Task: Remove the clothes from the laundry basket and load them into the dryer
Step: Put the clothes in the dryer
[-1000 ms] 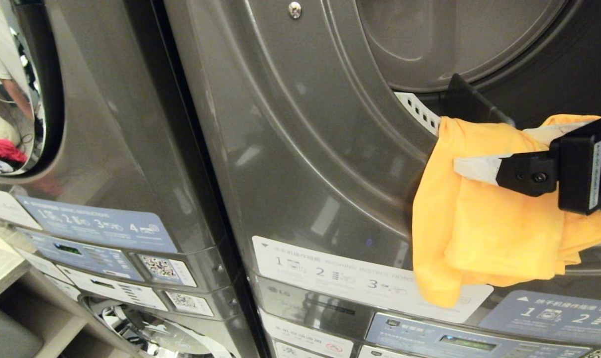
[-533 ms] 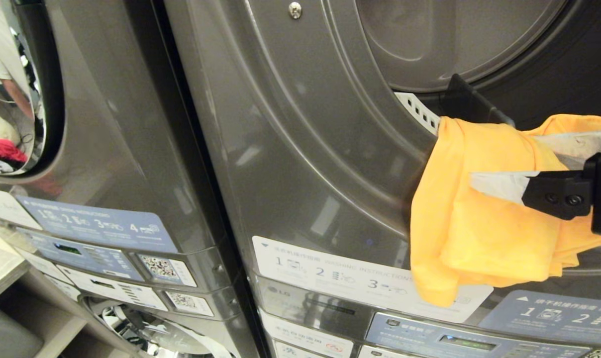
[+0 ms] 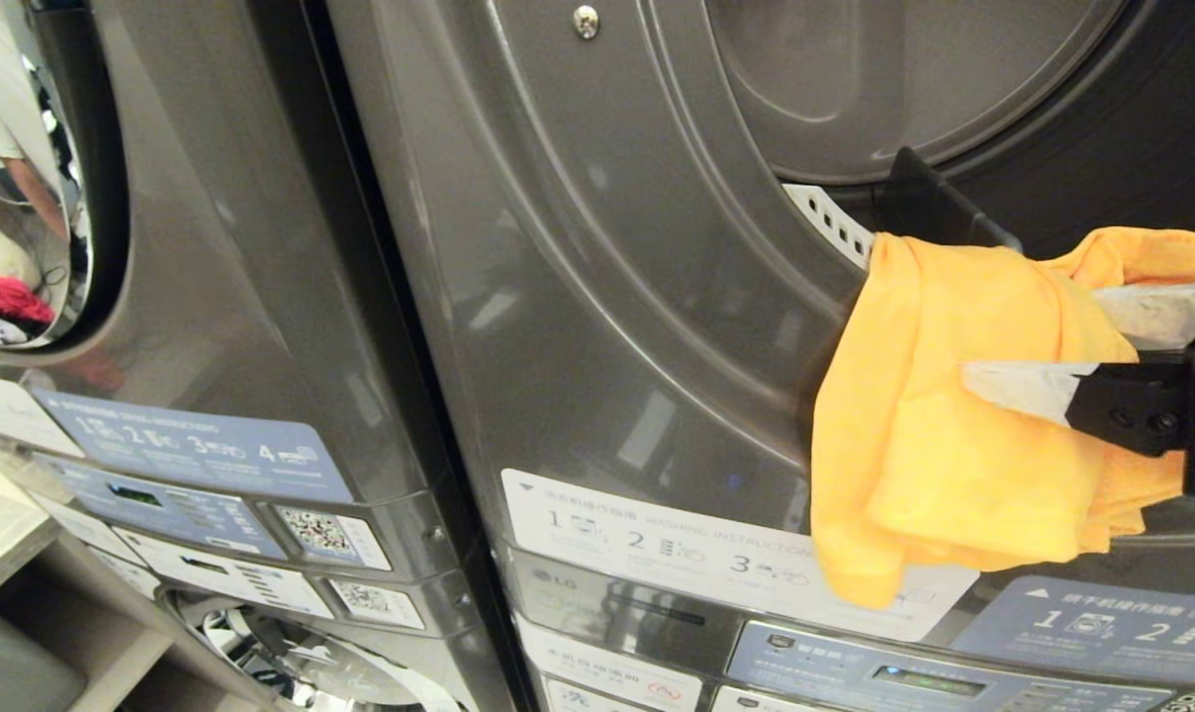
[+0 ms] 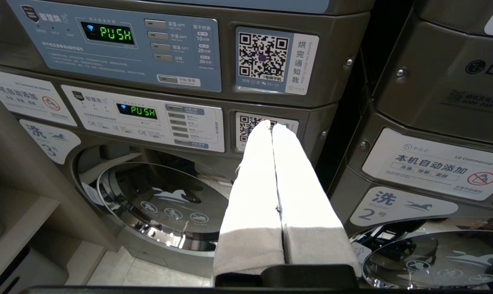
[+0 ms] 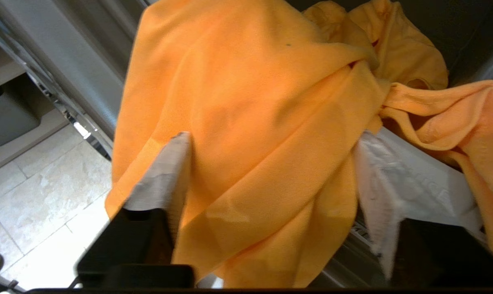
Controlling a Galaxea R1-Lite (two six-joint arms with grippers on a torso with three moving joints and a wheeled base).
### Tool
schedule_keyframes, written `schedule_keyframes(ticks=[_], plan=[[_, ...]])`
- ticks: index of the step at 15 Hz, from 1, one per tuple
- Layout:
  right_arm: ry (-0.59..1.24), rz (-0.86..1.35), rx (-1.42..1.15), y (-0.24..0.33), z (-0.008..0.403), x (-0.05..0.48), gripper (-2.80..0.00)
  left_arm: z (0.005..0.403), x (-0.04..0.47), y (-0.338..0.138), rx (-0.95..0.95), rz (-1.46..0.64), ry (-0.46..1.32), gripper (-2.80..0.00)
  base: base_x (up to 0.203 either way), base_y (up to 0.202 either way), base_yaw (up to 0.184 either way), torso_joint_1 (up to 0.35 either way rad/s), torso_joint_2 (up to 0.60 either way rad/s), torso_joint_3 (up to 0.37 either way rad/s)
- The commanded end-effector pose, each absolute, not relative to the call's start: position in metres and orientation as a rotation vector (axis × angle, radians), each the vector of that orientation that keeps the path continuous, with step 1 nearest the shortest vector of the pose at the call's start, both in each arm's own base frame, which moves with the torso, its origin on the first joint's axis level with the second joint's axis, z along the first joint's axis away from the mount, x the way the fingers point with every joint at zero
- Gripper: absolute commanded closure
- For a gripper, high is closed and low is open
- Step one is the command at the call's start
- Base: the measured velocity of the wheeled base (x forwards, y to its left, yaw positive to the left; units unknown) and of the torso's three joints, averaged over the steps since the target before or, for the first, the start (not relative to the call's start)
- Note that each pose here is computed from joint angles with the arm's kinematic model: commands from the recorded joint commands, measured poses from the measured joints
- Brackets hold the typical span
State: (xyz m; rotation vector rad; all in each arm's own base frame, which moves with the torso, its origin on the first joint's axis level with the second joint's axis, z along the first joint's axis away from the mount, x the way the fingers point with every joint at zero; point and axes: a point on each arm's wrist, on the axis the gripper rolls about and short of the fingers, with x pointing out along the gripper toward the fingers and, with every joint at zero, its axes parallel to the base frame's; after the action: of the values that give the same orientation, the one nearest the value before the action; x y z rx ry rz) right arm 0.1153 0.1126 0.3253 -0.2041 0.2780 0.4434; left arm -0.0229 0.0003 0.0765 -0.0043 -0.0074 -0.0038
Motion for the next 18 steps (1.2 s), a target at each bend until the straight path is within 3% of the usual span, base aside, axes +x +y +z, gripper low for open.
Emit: schedule_keyframes(ticks=[1, 13, 18], plan=[[0.292, 0.445, -0.214, 0.115, 0.323, 0.117, 0.0, 0.077, -0.023, 0.0, -0.005, -0.003, -0.006, 0.0, 0.0, 0.0, 0.0, 0.0, 0.0, 0.0], [0.108, 0.449, -0.141, 0.124, 0.348, 0.125, 0.0, 0.077, -0.023, 0.0, -0.005, -0.003, -0.006, 0.0, 0.0, 0.0, 0.0, 0.0, 0.0, 0.0], [0.058, 0.32, -0.107, 0.143, 0.37, 0.152, 0.0, 0.077, -0.023, 0.0, -0.005, -0.003, -0.006, 0.0, 0.0, 0.0, 0.0, 0.0, 0.0, 0.0]])
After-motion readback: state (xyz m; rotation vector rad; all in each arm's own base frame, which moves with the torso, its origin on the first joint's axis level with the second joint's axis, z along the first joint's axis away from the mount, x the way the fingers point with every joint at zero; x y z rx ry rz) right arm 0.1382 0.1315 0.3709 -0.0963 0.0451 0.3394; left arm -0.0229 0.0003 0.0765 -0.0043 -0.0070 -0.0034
